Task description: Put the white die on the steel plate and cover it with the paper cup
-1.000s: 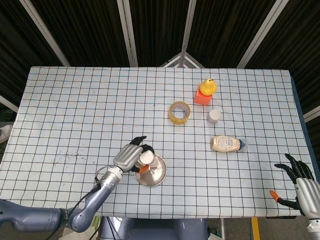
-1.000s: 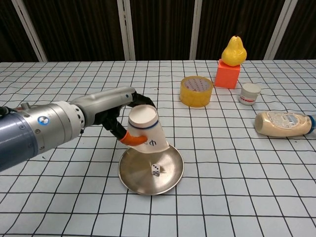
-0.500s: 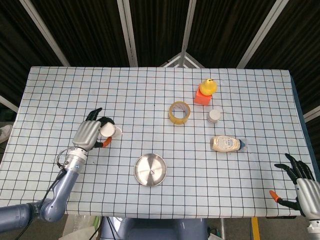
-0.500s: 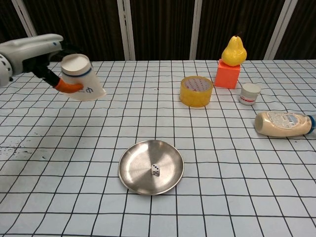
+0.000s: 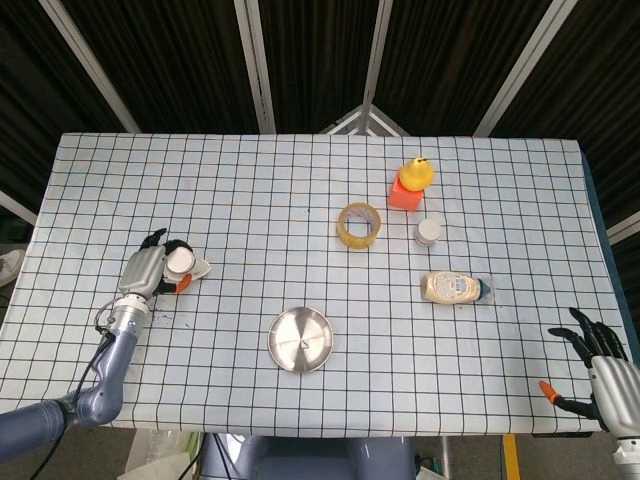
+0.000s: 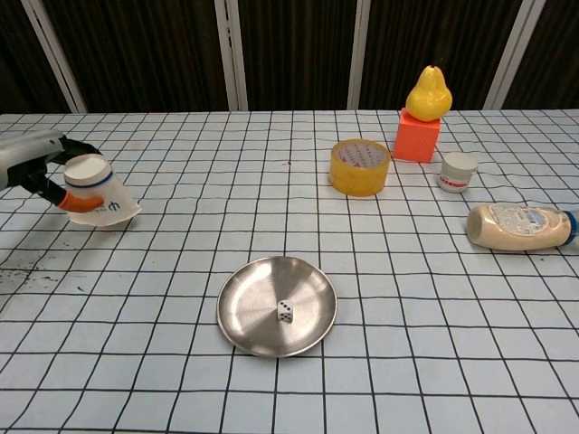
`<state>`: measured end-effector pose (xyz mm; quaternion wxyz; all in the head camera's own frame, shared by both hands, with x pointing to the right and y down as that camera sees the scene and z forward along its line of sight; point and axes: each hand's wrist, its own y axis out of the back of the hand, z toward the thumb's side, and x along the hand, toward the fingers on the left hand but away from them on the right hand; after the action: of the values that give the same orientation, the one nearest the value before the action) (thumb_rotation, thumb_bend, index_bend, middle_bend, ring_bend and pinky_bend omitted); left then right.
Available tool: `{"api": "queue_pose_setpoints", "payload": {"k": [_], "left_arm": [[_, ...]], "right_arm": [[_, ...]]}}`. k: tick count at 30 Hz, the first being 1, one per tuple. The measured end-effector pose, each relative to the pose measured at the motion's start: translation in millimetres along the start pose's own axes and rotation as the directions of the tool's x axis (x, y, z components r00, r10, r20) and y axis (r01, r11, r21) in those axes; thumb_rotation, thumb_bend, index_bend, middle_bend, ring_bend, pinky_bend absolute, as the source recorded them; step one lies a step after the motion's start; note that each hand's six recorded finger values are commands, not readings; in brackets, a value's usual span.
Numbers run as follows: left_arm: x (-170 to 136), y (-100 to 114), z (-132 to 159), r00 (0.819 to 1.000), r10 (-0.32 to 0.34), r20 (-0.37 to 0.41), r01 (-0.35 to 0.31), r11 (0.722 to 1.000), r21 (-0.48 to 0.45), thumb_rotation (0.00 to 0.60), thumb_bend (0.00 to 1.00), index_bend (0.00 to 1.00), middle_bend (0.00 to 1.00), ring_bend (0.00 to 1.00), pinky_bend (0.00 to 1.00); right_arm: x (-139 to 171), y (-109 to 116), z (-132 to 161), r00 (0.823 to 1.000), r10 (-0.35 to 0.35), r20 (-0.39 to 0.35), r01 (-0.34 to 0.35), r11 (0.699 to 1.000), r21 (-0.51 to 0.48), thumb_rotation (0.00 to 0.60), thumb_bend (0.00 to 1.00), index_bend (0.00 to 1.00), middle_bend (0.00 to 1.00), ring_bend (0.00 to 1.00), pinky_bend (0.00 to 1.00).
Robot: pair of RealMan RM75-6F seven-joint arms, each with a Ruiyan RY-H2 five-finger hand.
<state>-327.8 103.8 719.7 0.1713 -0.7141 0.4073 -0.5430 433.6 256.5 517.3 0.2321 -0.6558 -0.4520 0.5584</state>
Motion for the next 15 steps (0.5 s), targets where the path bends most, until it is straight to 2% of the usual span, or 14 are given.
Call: {"api": "queue_pose_setpoints", "payload": {"k": [4, 7, 10, 15], "left_arm": [[1, -20, -5, 0.998, -0.061, -0.013, 0.06, 0.998, -0.021, 0.6, 0.47, 0.43, 0.2, 0.0, 0.0], [1, -30, -7, 0.995, -0.094, -0.018, 0.093, 0.995, -0.018, 0.6, 0.42, 0.35, 0.11, 0.0, 0.0], [0, -30, -4, 0.996, -0.094, -0.009, 0.094, 0.995, -0.027, 0.6, 0.35, 0.25, 0.01, 0.0, 0.0], [-1, -21, 3, 0.997, -0.068, 0.027, 0.068, 0.997, -0.023, 0.6, 0.28, 0.15, 0.0, 0.0, 0.0]], "right_arm": [[0, -1, 0, 1.0, 0.003, 0.002, -0.003, 1.0, 0.002, 0.6, 0.23, 0.27, 0.05, 0.09, 0.0], [0, -1, 0, 1.0, 0.003, 0.003, -0.003, 1.0, 0.002, 0.6, 0.23, 0.27, 0.05, 0.09, 0.0], [0, -1, 1, 1.0, 0.004, 0.0, -0.004, 1.0, 0.004, 0.6, 0.23, 0.27, 0.05, 0.09, 0.0], [0, -3, 2, 1.0, 0.01, -0.002, -0.01, 1.0, 0.006, 0.6, 0.23, 0.27, 0.05, 0.09, 0.0]]}}
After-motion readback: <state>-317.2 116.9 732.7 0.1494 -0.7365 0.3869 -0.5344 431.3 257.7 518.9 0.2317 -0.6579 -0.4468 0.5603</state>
